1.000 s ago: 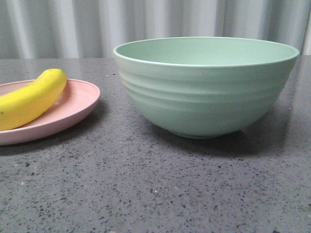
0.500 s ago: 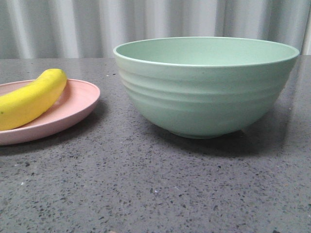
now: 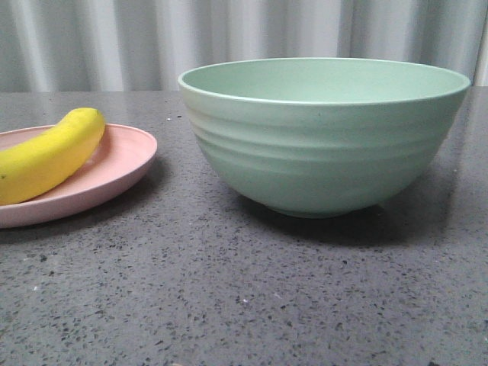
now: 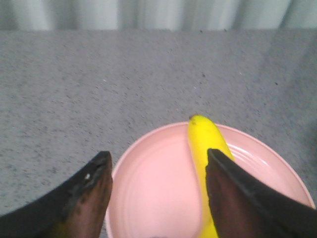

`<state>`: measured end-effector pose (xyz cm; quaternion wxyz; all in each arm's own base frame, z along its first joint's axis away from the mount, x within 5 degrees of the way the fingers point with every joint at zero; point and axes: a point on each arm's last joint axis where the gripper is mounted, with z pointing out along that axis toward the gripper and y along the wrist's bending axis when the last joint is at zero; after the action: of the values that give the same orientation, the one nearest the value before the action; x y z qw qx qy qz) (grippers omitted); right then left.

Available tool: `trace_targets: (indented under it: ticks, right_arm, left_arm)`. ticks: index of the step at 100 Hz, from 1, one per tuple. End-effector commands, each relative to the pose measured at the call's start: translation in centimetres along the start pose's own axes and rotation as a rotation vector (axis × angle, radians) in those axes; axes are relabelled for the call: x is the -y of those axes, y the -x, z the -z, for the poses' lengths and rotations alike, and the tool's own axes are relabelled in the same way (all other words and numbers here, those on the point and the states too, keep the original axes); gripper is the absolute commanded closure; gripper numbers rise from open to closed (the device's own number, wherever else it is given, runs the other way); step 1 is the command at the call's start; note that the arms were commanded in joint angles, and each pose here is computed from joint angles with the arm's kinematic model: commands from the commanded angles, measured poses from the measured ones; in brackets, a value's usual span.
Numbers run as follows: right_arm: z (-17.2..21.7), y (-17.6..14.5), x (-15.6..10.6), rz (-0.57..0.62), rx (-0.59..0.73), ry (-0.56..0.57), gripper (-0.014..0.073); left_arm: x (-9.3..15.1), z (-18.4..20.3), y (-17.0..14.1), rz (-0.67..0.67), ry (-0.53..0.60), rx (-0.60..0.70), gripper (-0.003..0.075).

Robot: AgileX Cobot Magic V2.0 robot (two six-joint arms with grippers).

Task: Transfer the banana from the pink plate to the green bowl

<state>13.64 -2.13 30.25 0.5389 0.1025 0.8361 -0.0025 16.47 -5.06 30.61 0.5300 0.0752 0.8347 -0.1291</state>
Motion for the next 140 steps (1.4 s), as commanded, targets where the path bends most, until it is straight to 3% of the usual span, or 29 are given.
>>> trace_targets:
  ticks: [1,15,57,121,128,140]
  right_arm:
    - [0.3,1.8,-0.1,0.009,0.099,-0.003,0.0666]
    - [0.3,1.8,-0.1,0.009,0.099,-0.003,0.0666]
    - [0.3,1.8,-0.1,-0.008,0.1,0.003,0.0666]
    - [0.3,1.8,-0.1,-0.015,0.1,0.006,0.0666]
    - [0.3,1.8,-0.1,-0.015,0.1,0.006,0.0666]
    - [0.3,1.8,-0.1,-0.015,0.1,0.006,0.0666]
  left_arm:
    - [1.1,-1.0,1.6,-0.03,-0.047,-0.026,0.0348]
    - [2.3,-3.5,1.2,-0.09,-0.096,-0.181,0.0348]
    - [2.9,-8.2,-0.3,-0.119,-0.105,-0.389,0.0348]
    - [3.4,-8.8,-1.1,-0.105,-0.129,-0.449,0.0357]
    - [3.4,-8.8,-1.1,-0.105,-0.129,-0.449,0.0394]
    - [3.4,-8.8,-1.0,-0.105,-0.128,-0.442,0.0532]
